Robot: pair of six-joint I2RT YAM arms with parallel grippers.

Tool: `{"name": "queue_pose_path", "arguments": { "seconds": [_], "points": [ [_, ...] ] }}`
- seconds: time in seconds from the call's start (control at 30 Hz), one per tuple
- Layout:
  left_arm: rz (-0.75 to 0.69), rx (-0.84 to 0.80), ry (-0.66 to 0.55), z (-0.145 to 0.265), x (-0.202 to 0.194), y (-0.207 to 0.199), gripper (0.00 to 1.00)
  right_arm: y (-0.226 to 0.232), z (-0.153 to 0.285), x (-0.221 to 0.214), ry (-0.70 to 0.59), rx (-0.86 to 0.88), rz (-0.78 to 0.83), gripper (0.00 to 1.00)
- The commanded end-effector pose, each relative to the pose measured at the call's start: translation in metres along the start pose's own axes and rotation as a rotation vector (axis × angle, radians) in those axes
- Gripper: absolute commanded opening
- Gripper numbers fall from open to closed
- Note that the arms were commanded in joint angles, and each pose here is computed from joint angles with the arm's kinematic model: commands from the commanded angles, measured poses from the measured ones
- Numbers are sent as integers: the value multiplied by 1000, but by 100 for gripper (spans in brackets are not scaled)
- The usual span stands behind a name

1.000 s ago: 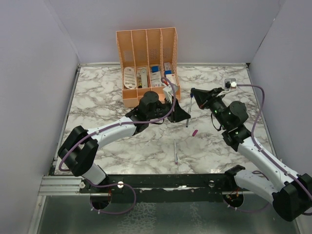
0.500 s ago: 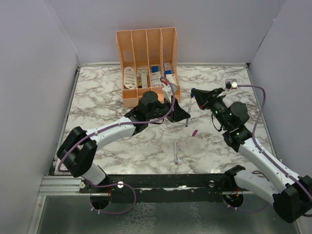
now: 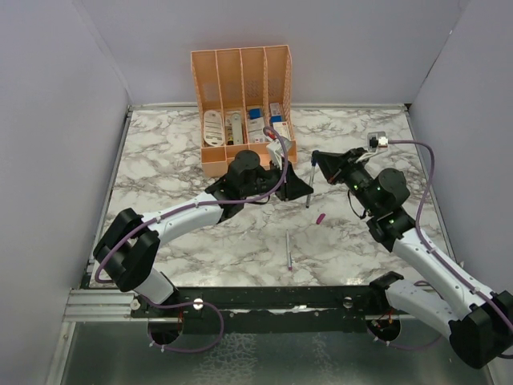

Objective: Insert the pens into the pen caps

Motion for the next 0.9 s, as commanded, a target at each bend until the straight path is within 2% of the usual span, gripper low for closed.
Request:
{"name": "queue_pose_path", "arguments": {
  "seconds": [0.0,0.23,0.57,0.87],
  "points": [
    [-44,-28,-80,2,22,-17,0,4,3,-17,66,40,-5,1],
    [-65,-18,-133,6,36,-23,0,2,4,-39,150,57,2,1],
    [-83,72,-280,21,72,-16,0,2,7,-68,304,91,0,1],
    [-83,119,-433,42,105,-10,0,6,14,-87,382,133,-21,1]
  ]
}}
Point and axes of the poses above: each gripper's point midway between its finger pads, its own z axis back along the fingers, its own y axis along the line the jaws close on, x = y × z, the point moved 3 cm from there along z, back along the fingers, and after that the axes turned 7 degrees about z, right-handed, at the moved point
